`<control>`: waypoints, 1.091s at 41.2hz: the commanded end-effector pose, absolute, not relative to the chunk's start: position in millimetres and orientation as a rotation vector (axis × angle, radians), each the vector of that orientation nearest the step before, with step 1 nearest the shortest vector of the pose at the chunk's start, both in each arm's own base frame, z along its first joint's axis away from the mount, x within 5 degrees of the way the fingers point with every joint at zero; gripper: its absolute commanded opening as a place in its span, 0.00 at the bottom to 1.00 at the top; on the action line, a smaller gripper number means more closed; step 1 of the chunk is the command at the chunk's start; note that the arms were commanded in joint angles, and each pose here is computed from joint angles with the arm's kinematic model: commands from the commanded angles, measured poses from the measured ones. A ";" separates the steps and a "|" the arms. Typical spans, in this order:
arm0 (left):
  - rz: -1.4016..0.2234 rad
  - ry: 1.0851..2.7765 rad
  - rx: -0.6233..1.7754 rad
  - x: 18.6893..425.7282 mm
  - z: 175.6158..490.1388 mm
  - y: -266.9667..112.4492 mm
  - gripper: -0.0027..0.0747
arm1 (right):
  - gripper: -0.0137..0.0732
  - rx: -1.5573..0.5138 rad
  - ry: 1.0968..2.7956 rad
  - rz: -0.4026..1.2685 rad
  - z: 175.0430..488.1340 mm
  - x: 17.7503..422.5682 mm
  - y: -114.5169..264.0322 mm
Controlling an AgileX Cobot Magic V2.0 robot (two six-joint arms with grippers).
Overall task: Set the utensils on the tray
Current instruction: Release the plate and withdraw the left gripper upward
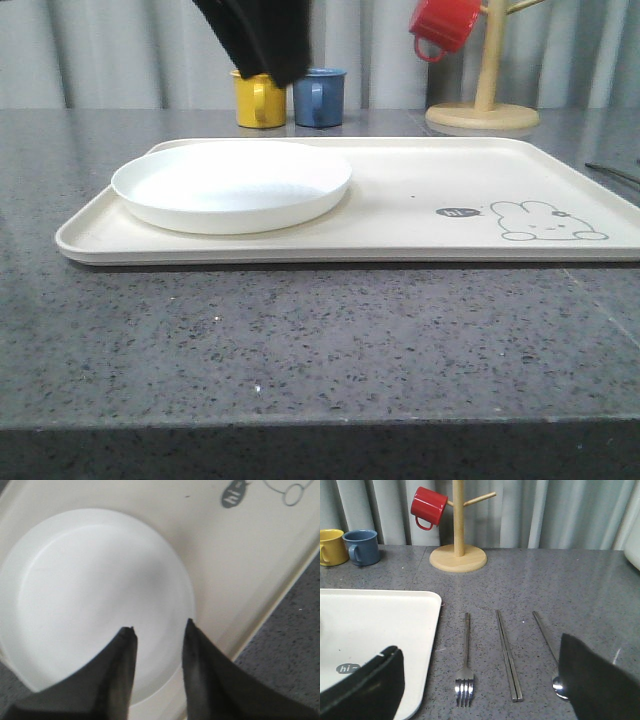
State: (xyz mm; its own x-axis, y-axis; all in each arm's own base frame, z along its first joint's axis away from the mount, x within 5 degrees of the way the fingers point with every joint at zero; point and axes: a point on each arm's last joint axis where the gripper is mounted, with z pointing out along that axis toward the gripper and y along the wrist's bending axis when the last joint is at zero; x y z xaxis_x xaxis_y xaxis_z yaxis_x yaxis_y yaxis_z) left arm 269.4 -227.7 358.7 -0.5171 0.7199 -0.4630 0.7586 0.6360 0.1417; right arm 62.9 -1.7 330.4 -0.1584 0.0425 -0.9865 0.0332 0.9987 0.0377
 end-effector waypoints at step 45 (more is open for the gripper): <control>-0.029 1.812 0.247 142.5 357.6 -22.3 0.01 | 0.90 0.050 1.631 -0.004 347.6 63.7 -2.1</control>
State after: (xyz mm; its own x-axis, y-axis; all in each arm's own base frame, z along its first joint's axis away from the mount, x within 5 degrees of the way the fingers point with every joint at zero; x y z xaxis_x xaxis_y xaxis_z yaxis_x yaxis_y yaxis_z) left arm 160.0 -24.9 352.2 -0.4032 0.1980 -0.8934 0.2094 0.9704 0.1205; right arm 62.9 -1.7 330.4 -0.1584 0.0425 -0.9865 0.0332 0.9987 0.0377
